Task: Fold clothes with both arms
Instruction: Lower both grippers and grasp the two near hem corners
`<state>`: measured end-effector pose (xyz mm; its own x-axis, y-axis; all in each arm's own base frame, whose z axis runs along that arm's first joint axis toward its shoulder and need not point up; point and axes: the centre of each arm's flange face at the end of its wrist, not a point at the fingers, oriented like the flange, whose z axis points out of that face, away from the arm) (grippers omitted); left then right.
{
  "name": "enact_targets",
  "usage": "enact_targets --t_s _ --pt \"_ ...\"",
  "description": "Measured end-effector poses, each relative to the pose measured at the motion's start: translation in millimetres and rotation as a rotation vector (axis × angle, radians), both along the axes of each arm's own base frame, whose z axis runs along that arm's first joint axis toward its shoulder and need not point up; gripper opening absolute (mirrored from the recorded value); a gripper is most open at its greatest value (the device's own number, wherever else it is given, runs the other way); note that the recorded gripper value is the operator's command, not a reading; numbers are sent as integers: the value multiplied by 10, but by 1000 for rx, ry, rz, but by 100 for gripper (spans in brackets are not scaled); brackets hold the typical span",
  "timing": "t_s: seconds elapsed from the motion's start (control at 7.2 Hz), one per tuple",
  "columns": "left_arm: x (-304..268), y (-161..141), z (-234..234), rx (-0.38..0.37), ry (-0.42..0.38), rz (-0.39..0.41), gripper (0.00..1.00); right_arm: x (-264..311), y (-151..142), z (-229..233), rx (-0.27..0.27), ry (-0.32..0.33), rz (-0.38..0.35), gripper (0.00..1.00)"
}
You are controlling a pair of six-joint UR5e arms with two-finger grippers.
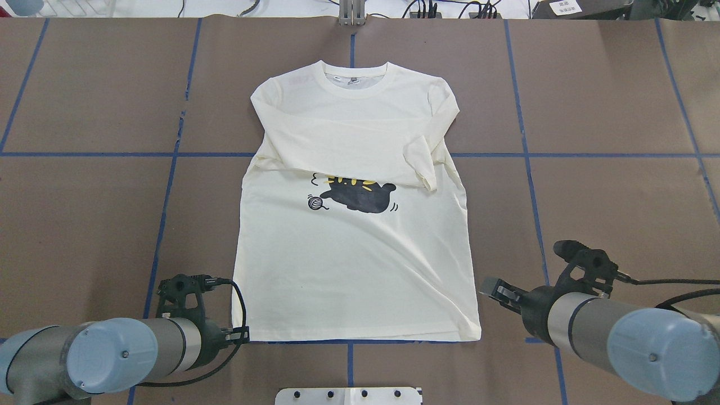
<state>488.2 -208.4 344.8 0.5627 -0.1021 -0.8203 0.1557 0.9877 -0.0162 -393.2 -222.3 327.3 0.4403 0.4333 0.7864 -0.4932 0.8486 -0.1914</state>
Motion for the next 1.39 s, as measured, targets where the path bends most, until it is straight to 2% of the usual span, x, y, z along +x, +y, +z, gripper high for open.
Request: enact_targets --t_s 0.28,0.97,1.11,1.25,1.39 --pt "-3 -18 -4 11 0 -15 0 -384 83 31 -9 30 22 76" --pt "-8 -58 14 37 -9 -49 0 -748 446 327 -11 83 30 70" --pt "-12 -63 17 41 -11 -54 0 -789 494 363 -9 88 31 64" --pt "-17 -65 19 42 -11 -56 0 -817 531 375 -5 90 31 41" --pt "-20 -65 21 43 -12 -58 0 -836 553 372 -6 88 34 23"
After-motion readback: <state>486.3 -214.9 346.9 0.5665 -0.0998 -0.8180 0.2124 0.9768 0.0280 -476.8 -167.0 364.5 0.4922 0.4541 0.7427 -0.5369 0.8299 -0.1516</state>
